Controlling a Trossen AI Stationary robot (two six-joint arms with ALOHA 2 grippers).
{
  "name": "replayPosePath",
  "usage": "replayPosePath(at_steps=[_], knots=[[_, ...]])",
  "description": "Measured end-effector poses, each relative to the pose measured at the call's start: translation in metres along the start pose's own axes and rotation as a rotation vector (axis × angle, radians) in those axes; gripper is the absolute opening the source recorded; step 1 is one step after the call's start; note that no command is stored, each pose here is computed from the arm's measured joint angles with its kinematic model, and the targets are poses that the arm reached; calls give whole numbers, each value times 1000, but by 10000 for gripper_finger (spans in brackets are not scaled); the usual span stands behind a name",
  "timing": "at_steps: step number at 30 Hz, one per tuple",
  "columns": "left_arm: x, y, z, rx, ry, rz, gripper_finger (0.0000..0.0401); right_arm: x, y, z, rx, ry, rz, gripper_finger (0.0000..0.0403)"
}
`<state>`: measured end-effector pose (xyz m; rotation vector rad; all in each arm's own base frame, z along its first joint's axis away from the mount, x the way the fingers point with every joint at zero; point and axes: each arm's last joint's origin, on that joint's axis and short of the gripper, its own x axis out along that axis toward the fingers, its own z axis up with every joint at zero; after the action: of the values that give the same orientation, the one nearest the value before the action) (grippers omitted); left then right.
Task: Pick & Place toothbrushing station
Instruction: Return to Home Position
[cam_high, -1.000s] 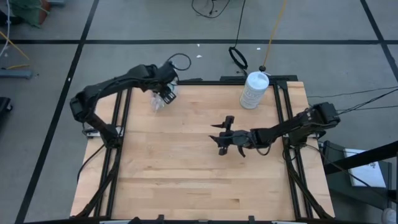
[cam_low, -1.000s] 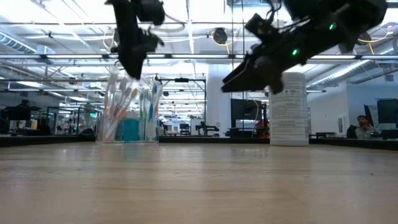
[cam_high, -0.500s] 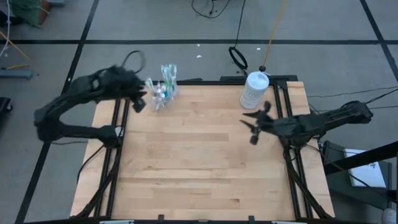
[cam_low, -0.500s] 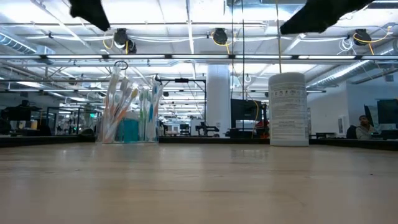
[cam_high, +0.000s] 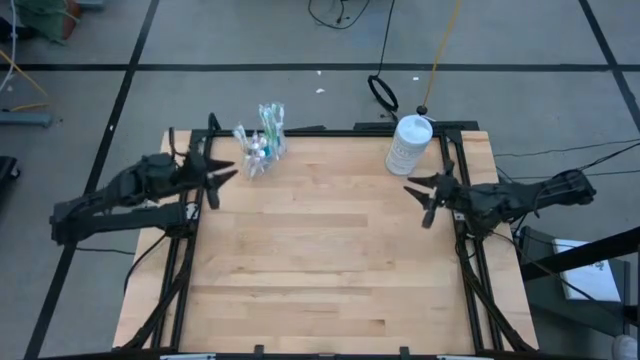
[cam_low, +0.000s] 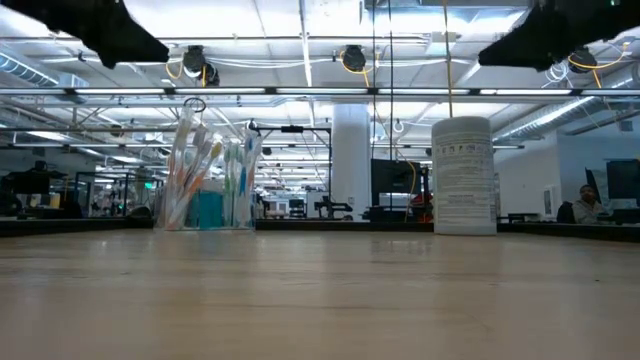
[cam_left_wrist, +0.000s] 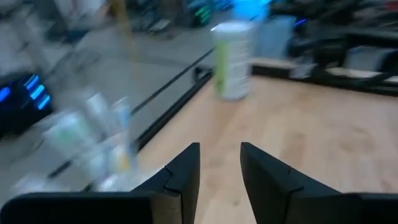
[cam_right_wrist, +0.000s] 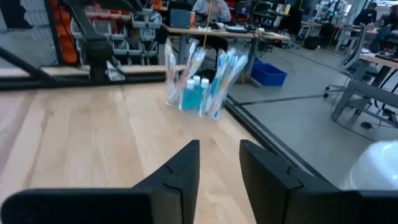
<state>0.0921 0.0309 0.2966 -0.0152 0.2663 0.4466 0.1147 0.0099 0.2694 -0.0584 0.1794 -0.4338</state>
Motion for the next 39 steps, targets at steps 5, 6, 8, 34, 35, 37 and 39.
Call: replayPosePath(at_steps=[5,6,8,34,35,37,39], knots=[[17,-9,-31,85,-152,-165,117,-6,-1,-11,-41,-41,143,105],[20,-10,-36,94,-176,-185,117,-8,-2,-10,-39,-52,174,105],[26,-12,-47,103,-217,-207,117,-13,-5,-12,-39,-54,200,105],[46,-19,-112,27,-325,-343,118,-9,9,-89,38,-319,566,105],[47,-19,-113,27,-318,-337,118,-9,9,-89,52,-332,567,105],[47,-19,-113,17,-319,-323,118,-11,8,-84,89,-388,567,105],[47,-19,-114,12,-309,-317,118,-10,8,-85,76,-384,564,105]])
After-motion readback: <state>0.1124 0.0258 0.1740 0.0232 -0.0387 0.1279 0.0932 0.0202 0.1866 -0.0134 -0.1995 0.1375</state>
